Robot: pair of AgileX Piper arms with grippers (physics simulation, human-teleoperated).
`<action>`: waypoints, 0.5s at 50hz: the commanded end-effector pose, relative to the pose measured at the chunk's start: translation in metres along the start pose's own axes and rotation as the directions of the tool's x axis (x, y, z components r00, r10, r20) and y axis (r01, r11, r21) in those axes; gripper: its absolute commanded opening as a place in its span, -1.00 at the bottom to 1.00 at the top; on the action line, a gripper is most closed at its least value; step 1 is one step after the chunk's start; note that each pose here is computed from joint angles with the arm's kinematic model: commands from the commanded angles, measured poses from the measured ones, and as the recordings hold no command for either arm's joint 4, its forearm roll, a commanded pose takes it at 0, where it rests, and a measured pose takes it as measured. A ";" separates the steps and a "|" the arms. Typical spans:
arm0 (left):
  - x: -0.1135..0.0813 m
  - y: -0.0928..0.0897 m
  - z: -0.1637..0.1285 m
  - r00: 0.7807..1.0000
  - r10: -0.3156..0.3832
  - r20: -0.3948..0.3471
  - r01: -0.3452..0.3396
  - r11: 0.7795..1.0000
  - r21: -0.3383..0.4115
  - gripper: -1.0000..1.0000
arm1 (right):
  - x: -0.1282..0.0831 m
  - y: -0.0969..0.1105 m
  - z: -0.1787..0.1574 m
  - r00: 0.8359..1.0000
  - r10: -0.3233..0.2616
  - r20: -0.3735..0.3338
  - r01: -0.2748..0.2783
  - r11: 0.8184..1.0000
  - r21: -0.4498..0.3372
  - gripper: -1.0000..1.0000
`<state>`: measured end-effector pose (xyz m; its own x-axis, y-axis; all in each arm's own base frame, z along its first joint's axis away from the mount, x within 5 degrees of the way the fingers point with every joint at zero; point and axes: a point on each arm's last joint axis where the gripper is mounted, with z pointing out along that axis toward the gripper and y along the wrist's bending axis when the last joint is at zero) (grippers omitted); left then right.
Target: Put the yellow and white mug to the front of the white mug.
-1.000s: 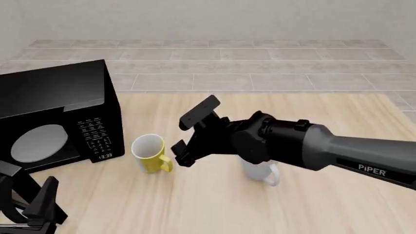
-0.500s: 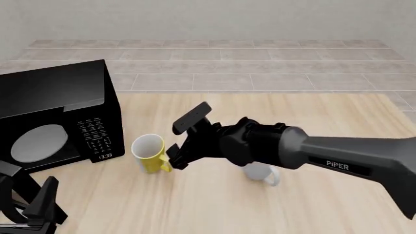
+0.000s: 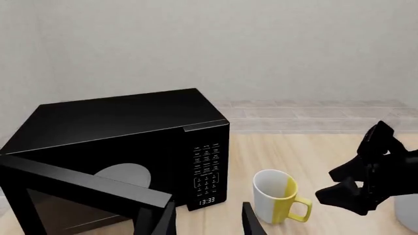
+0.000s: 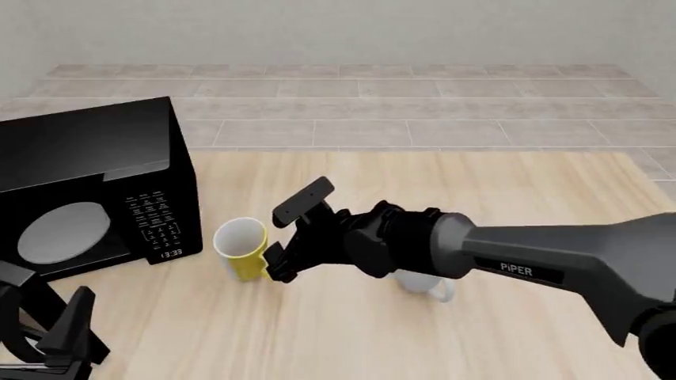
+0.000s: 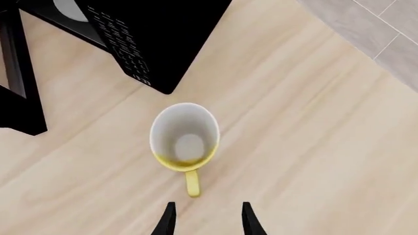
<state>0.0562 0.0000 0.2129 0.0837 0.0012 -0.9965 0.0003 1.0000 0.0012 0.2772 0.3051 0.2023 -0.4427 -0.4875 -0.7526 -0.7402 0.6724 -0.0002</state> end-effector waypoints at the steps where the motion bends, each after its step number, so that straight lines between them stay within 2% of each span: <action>1: 0.000 0.000 0.000 1.000 0.000 0.000 0.000 1.000 0.000 1.00 | 0.001 0.000 0.007 1.000 0.007 -0.002 -0.007 1.000 0.000 1.00; 25: 0.000 0.000 0.000 1.000 0.000 0.000 0.000 1.000 0.000 1.00 | 0.005 0.004 0.029 1.000 0.023 -0.009 -0.023 1.000 -0.006 1.00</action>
<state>0.0562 0.0000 0.2129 0.0838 0.0011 -0.9965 0.0003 1.0000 0.0012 0.2832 0.3179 0.1864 -0.4554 -0.4808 -0.7493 -0.7376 0.6751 0.0152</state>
